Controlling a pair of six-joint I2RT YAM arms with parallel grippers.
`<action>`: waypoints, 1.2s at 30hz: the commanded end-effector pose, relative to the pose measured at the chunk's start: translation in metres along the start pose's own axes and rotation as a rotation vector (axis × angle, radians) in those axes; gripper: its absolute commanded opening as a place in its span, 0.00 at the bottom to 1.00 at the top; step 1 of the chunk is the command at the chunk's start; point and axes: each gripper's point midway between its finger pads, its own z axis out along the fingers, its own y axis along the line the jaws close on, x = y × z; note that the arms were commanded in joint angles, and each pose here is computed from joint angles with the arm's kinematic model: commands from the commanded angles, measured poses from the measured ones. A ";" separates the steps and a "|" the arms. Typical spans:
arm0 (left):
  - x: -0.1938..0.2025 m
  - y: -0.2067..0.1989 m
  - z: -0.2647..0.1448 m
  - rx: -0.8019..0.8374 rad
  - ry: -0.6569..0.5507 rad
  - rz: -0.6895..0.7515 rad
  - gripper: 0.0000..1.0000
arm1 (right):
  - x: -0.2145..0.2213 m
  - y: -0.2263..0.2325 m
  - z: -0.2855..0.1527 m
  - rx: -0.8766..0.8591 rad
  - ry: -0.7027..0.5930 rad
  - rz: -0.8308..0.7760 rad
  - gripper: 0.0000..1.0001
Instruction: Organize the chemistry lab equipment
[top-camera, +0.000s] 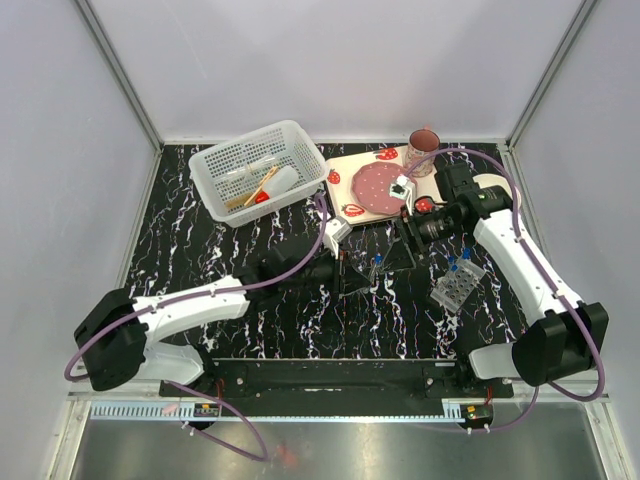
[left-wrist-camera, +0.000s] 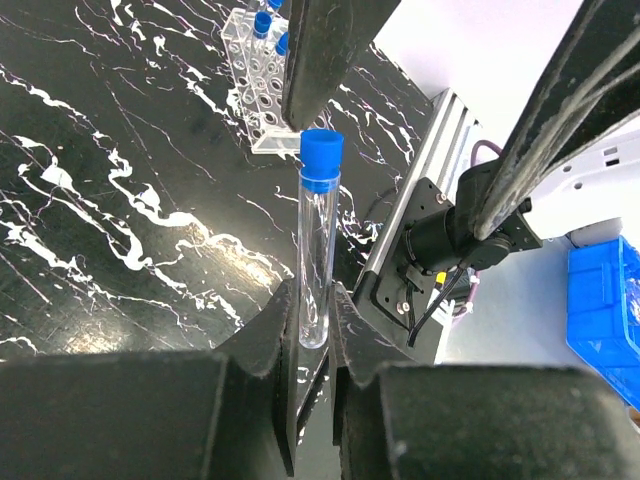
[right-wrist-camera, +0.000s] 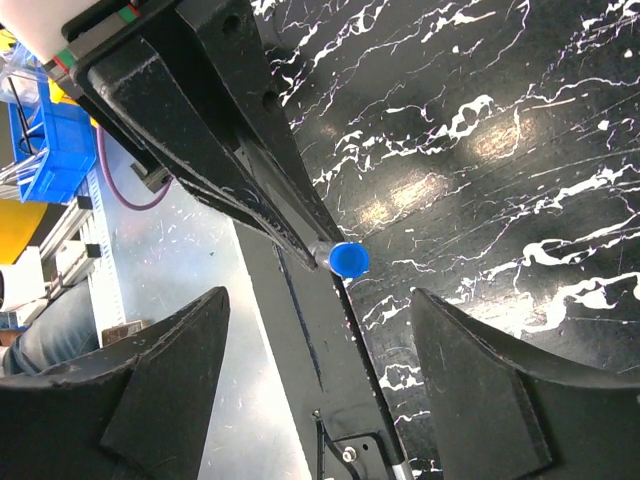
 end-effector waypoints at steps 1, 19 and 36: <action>-0.037 -0.024 0.009 0.051 -0.107 0.025 0.07 | -0.005 0.001 -0.001 0.022 0.011 -0.001 0.77; -0.037 -0.029 0.020 0.030 -0.095 0.037 0.11 | 0.000 0.000 0.003 0.041 0.025 0.023 0.05; -0.078 0.078 -0.185 -0.641 -0.325 0.161 0.99 | 0.042 -0.091 -0.105 0.731 -0.035 -0.165 0.04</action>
